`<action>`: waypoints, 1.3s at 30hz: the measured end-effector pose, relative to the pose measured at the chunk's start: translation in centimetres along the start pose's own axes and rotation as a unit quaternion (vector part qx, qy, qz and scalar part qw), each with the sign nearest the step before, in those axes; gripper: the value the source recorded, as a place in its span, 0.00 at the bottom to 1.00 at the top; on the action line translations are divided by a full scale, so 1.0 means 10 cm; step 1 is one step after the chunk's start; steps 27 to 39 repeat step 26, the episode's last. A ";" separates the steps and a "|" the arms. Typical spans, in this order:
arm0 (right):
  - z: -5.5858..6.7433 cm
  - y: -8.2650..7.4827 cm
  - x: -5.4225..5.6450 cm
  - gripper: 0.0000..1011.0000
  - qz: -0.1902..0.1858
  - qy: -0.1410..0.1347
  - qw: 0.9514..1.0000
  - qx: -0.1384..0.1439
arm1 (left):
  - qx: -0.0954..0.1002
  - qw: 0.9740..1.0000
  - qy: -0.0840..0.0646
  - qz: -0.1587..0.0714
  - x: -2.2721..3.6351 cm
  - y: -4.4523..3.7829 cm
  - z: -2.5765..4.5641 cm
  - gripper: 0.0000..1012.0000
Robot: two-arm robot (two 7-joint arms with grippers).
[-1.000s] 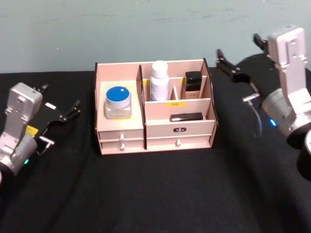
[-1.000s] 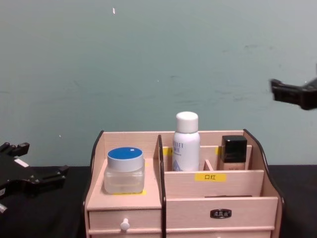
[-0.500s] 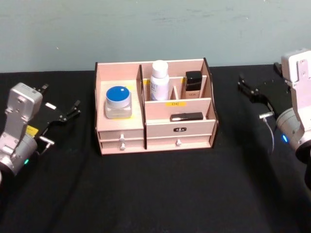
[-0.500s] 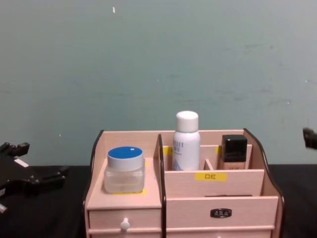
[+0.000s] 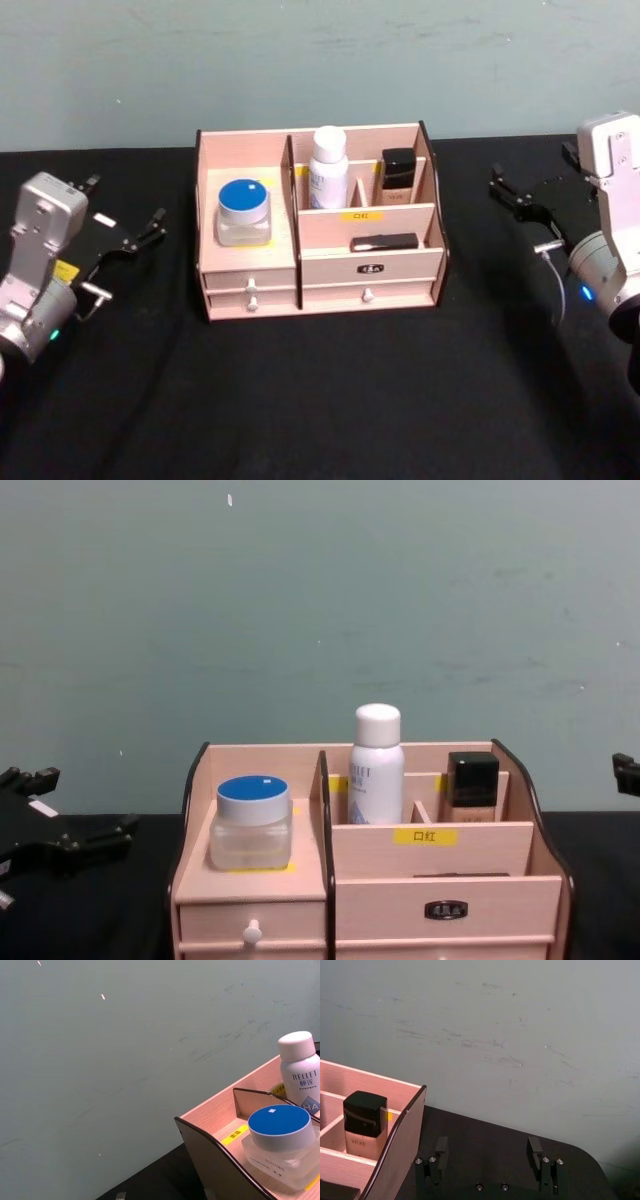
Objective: Pick up the facial cleanser and watermelon frost from the table and place them into the tiered storage box.
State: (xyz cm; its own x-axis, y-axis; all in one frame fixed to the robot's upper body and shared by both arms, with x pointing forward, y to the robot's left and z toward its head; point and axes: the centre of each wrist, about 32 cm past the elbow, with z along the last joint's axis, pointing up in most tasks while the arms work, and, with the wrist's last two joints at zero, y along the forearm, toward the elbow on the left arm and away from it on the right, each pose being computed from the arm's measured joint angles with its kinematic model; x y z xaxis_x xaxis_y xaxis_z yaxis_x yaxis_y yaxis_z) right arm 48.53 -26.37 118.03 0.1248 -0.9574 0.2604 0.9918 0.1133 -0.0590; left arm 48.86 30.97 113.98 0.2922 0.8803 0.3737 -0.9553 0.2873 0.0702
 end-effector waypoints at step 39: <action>0.02 0.00 0.00 0.99 -0.002 -0.001 1.000 0.005 | 0.000 1.000 0.000 0.000 0.000 0.000 0.000 1.00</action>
